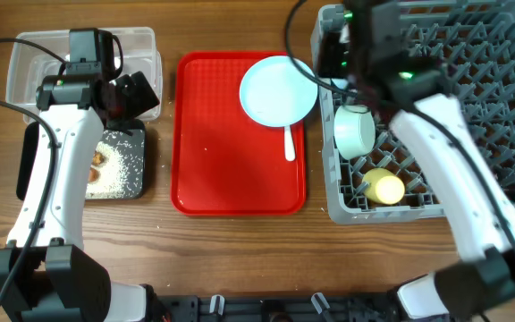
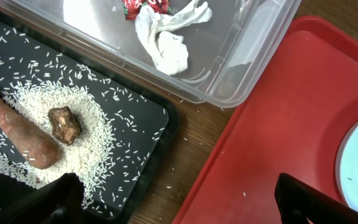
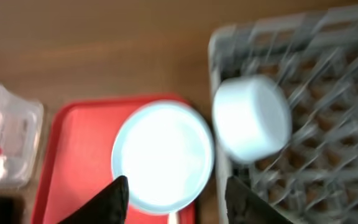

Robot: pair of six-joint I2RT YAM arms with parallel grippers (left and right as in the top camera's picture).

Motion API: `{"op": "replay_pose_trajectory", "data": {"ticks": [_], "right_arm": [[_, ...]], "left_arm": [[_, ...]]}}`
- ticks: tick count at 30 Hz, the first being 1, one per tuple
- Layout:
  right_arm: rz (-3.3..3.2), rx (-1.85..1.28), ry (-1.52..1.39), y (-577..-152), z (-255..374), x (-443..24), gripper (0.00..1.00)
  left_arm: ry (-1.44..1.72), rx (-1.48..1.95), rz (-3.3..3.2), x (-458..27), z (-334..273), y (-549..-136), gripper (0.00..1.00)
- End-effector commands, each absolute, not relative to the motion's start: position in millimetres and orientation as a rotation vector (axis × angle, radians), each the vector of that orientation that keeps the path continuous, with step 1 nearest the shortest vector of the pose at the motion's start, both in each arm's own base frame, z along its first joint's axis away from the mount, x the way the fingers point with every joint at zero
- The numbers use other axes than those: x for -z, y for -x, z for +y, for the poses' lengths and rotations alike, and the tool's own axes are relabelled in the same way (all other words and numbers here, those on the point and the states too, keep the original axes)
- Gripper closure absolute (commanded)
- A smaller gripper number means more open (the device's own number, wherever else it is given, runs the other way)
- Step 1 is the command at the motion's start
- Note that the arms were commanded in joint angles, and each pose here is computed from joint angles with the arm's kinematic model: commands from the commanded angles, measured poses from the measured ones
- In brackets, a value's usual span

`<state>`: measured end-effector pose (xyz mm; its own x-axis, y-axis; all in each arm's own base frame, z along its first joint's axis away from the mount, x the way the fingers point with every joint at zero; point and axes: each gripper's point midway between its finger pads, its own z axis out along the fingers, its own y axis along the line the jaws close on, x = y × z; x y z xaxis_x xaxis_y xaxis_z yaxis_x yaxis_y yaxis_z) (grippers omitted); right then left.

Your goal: Sort waste into correct bins and load items into the dishwasher rack

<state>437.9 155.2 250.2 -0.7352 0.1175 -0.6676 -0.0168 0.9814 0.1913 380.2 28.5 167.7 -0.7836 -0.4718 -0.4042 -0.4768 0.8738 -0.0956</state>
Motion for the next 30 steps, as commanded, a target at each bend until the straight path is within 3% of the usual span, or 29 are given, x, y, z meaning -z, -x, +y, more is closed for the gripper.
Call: {"op": "replay_pose_trajectory", "data": {"ticks": [1,5,8,11,19,30], "right_arm": [[2.572,-0.307,-0.144,-430,204,-179,0.36],[2.671,-0.266,-0.005,-426,245,-116,0.36],[2.647,-0.208,0.269,-431,267,-87,0.37],[2.648,-0.153,0.321,-437,265,-68,0.39],[2.674,-0.19,0.167,-449,271,-33,0.54],[2.816,-0.467,0.11,-423,302,-5,0.56]], "left_arm": [[0.697,-0.022,2.602,-174,32,-383,0.0],[0.697,-0.022,2.602,-174,32,-383,0.0],[0.697,-0.022,2.602,-174,32,-383,0.0],[0.697,-0.022,2.602,-174,32,-383,0.0],[0.697,-0.022,2.602,-174,32,-383,0.0],[0.697,-0.022,2.602,-174,32,-383,0.0]]}}
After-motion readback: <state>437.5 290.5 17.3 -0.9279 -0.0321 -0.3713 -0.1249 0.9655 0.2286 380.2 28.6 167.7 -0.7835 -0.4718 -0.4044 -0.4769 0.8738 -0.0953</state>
